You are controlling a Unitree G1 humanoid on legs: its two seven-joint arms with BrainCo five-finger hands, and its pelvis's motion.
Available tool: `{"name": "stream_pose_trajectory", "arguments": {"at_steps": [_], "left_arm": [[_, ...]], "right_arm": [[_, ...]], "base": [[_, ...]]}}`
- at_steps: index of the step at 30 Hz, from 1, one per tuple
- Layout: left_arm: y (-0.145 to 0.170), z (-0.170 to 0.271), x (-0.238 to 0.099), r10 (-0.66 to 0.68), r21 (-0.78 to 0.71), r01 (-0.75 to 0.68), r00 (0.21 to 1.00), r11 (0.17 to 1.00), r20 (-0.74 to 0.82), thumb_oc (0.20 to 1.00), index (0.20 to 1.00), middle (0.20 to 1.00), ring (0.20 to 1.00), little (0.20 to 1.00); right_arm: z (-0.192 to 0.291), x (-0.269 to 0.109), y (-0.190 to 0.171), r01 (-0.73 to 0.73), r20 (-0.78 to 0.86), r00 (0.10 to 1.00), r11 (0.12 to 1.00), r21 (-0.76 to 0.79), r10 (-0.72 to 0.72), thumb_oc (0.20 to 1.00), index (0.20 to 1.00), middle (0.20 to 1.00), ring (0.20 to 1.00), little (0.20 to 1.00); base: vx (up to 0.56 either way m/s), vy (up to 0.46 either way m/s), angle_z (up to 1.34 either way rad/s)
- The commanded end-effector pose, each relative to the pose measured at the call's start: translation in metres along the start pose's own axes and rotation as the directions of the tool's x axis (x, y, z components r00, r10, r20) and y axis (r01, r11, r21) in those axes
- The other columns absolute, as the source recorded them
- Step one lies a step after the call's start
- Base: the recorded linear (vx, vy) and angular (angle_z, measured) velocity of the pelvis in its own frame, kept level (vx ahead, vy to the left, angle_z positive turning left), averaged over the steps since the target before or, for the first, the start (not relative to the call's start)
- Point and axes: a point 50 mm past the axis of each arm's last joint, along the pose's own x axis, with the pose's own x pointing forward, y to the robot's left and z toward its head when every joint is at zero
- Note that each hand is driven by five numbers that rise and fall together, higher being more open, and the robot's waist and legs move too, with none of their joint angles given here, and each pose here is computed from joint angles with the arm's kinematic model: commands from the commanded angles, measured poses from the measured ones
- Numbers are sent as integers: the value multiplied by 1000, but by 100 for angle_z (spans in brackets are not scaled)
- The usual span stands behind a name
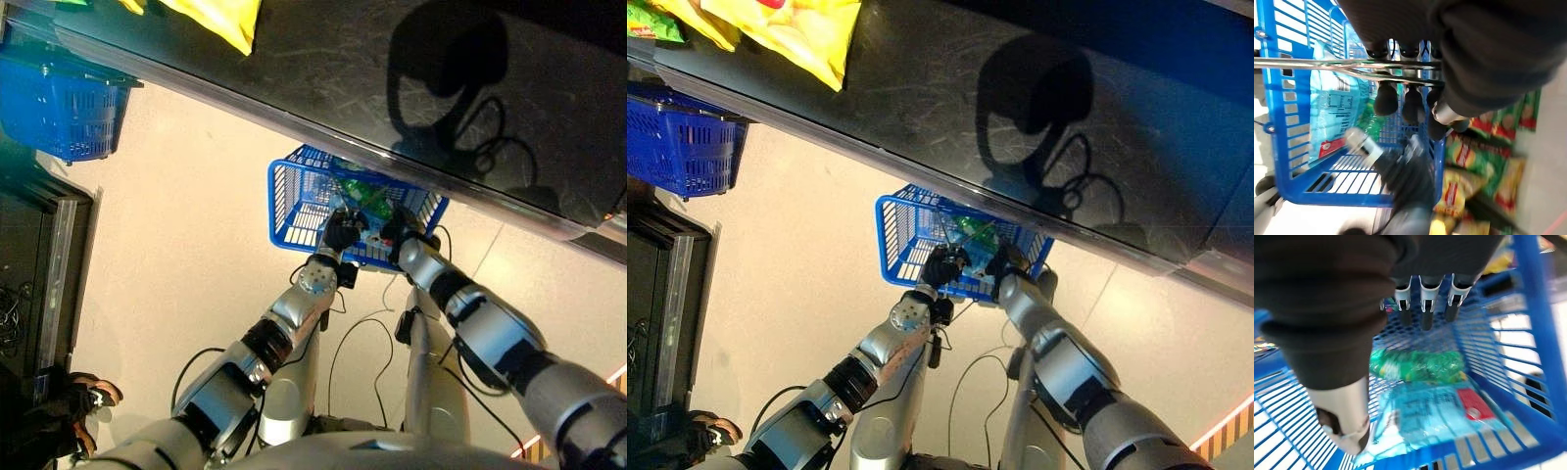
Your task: Pick up the snacks into the basket
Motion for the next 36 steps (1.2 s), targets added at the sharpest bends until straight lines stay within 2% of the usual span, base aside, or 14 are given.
{"name": "stream_pose_trajectory", "arguments": {"at_steps": [1, 8, 9, 13, 14, 18, 20, 21, 25, 26, 27, 28, 30, 36], "left_arm": [[-8, 33, 6, 2, 30, -7, 987, 1000, 162, 200, 200, 200, 200, 200], [46, -16, 10, 193, 141, -188, 981, 972, -26, 200, 200, 200, 200, 200], [66, -33, 5, 261, 188, -242, 962, 952, -85, 200, 200, 200, 200, 200], [99, -80, -18, 358, 242, -298, 896, 923, -263, 200, 200, 200, 200, 200], [99, -80, -18, 358, 242, -298, 896, 924, -263, 200, 200, 200, 200, 200], [124, -143, -65, 398, 352, -240, 772, 905, -496, 200, 200, 200, 200, 200], [129, -170, -93, 411, 369, -218, 687, 904, -600, 200, 200, 200, 200, 200], [129, -170, -93, 411, 369, -218, 687, 904, -600, 200, 200, 200, 200, 200], [130, -211, -150, 377, 363, -135, 536, 922, -756, 200, 200, 200, 200, 200], [130, -211, -150, 376, 363, -135, 535, 922, -756, 200, 200, 200, 200, 200], [130, -222, -169, 365, 337, -147, 480, 930, -798, 200, 200, 200, 200, 200], [130, -222, -169, 365, 337, -147, 480, 930, -798, 200, 200, 200, 200, 200], [130, -230, -187, 361, 309, -189, 424, 932, -831, 200, 200, 200, 200, 200], [125, -238, -205, 340, 271, -226, 368, 936, -865, 200, 200, 200, 200, 200]], "right_arm": [[-7, -3, 9, -23, -28, 999, 995, 95, 25, 1000, 1000, 1000, 1000, 1000], [-57, -19, 19, -42, -156, 985, 986, 164, 68, 1000, 1000, 1000, 1000, 1000], [-73, -26, 21, -34, -186, 980, 984, 176, 67, 1000, 1000, 1000, 1000, 1000], [-106, -45, 29, -11, -267, 961, 973, 228, 73, 1000, 1000, 1000, 1000, 1000], [-107, -46, 29, -11, -268, 961, 974, 228, 74, 1000, 1000, 1000, 1000, 1000], [-152, -78, 47, -5, -418, 899, 960, 280, 127, 1000, 1000, 1000, 1000, 1000], [-172, -95, 57, -9, -493, 854, 952, 305, 166, 1000, 1000, 1000, 1000, 1000], [-173, -95, 57, -9, -493, 854, 952, 305, 166, 1000, 1000, 1000, 1000, 1000], [-222, -149, 78, 58, -695, 672, 918, 393, 255, 1000, 1000, 1000, 1000, 1000], [-222, -149, 78, 58, -696, 671, 918, 393, 256, 1000, 1000, 1000, 1000, 1000], [-238, -173, 86, 76, -756, 585, 908, 412, 294, 1000, 1000, 1000, 1000, 1000], [-238, -173, 86, 76, -756, 585, 908, 412, 294, 1000, 1000, 1000, 1000, 1000], [-251, -200, 96, 112, -811, 484, 896, 430, 329, 1000, 1000, 1000, 1000, 1000], [-250, -214, 109, 145, -816, 444, 869, 473, 371, 1000, 1000, 1000, 1000, 1000]], "base": [[0, 0, 0], [5, -5, 0], [58, -48, -7], [69, -37, -4], [90, -44, 0], [126, -43, -9], [119, -33, -28], [157, -47, -23], [140, -36, -15], [119, -33, -9], [84, -19, -6], [140, -38, -3], [92, -40, -1], [38, -27, -13]]}}
